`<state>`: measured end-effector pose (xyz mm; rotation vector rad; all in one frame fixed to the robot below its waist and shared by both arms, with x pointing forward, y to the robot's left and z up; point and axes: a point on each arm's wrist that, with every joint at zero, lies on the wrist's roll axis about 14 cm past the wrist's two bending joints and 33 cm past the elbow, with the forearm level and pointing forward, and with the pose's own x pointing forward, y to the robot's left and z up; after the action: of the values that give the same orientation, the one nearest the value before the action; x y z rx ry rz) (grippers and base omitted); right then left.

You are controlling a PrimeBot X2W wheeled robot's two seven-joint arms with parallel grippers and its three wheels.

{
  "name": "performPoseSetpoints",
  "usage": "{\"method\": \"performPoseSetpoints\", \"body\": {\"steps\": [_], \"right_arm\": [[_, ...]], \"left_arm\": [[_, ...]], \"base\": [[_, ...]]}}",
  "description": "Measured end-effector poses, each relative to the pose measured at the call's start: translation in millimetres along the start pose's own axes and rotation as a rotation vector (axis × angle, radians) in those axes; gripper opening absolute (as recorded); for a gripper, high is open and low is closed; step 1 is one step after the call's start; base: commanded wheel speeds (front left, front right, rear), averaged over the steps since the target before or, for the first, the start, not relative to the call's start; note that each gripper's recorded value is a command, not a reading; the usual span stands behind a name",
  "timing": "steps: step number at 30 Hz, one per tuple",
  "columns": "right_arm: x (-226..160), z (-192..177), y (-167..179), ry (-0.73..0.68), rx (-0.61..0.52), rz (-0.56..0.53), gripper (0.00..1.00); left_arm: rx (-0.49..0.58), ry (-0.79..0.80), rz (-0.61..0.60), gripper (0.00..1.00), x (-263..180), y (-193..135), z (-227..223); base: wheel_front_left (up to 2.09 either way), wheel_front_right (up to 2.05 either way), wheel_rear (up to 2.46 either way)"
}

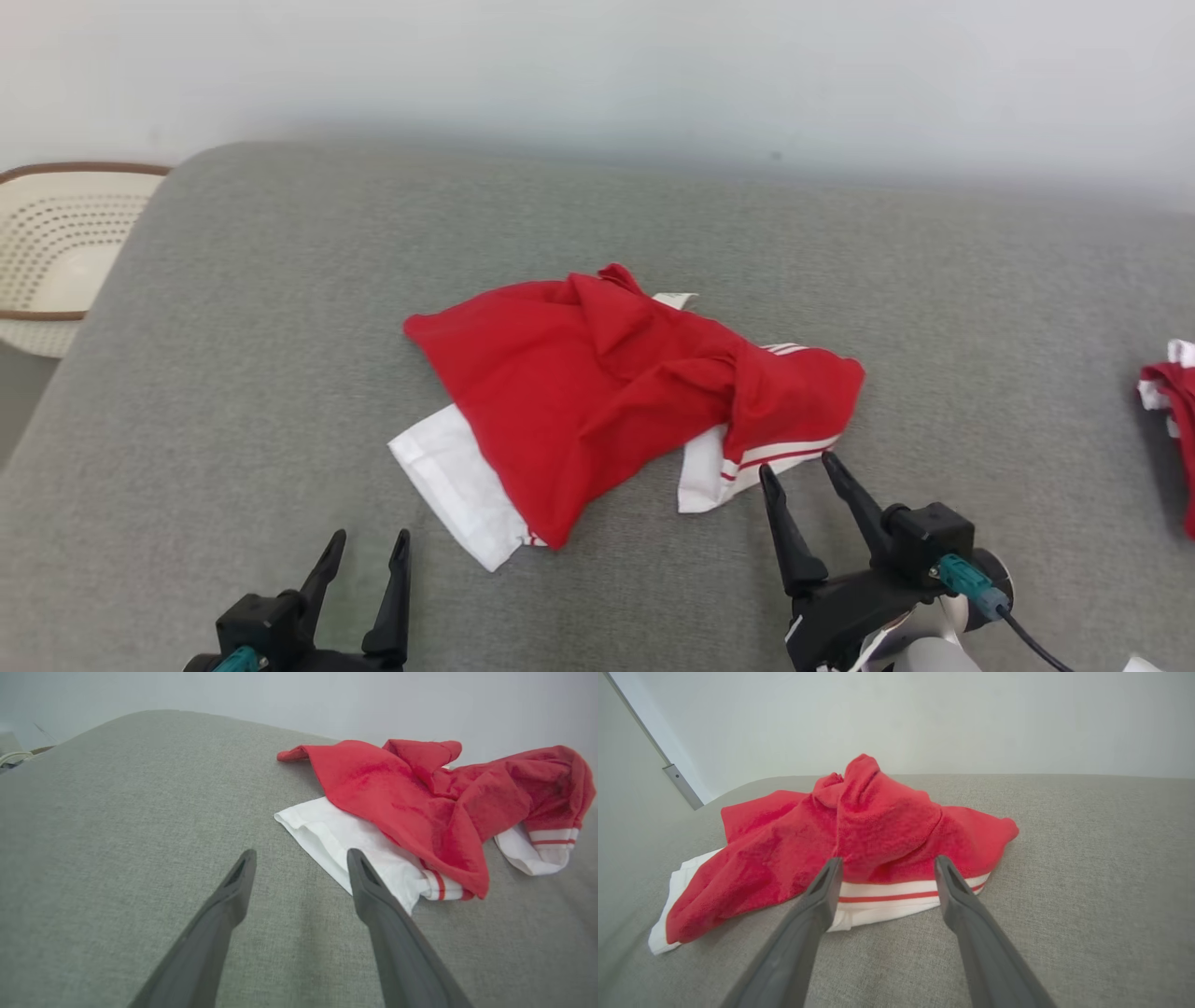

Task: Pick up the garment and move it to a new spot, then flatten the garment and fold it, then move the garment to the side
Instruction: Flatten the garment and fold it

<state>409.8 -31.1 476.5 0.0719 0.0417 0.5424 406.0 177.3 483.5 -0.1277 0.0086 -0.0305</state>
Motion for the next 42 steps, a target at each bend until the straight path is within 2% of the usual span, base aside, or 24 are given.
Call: {"method": "performPoseSetpoints", "body": {"steps": [7,15,17,18,23,30,36,42], "right_arm": [[11.1,-20.6,21.4,0.062,0.029,0.070,1.00],[30.1,-38.1,19.9,0.120,-0.006,0.087,1.00],[32.2,-46.2,17.5,0.146,-0.015,0.083,0.75],[33.8,-48.8,16.7,0.155,-0.016,0.081,0.00],[34.4,-53.2,-6.0,0.173,-0.031,0.033,0.00],[28.2,-9.0,-69.6,0.071,-0.141,-0.084,0.00],[34.5,80.1,-118.4,-0.105,-0.351,-0.141,0.00],[41.5,159.3,-129.0,-0.234,-0.541,-0.140,0.00]], "left_arm": [[-0.015,-0.013,0.061,1.00,-16.5,20.5,4.1],[-0.014,-0.014,0.120,1.00,-28.8,38.8,5.0],[-0.016,-0.013,0.134,1.00,-31.3,43.2,4.8],[-0.016,-0.013,0.139,1.00,-32.3,44.6,4.9],[-0.024,-0.023,0.160,1.00,-34.6,50.3,7.8],[-0.044,-0.031,0.122,1.00,-29.2,36.4,9.1],[-0.056,-0.021,0.061,1.00,-22.4,15.4,5.2],[-0.072,-0.028,0.015,1.00,-19.0,-1.7,7.9]], "base": [[0.00,0.00,0.00],[0.00,0.00,0.00],[0.00,0.00,0.00],[0.00,0.00,0.00],[0.00,0.00,0.00],[0.00,0.00,0.00],[0.00,0.00,0.00],[0.00,0.00,0.00]]}}
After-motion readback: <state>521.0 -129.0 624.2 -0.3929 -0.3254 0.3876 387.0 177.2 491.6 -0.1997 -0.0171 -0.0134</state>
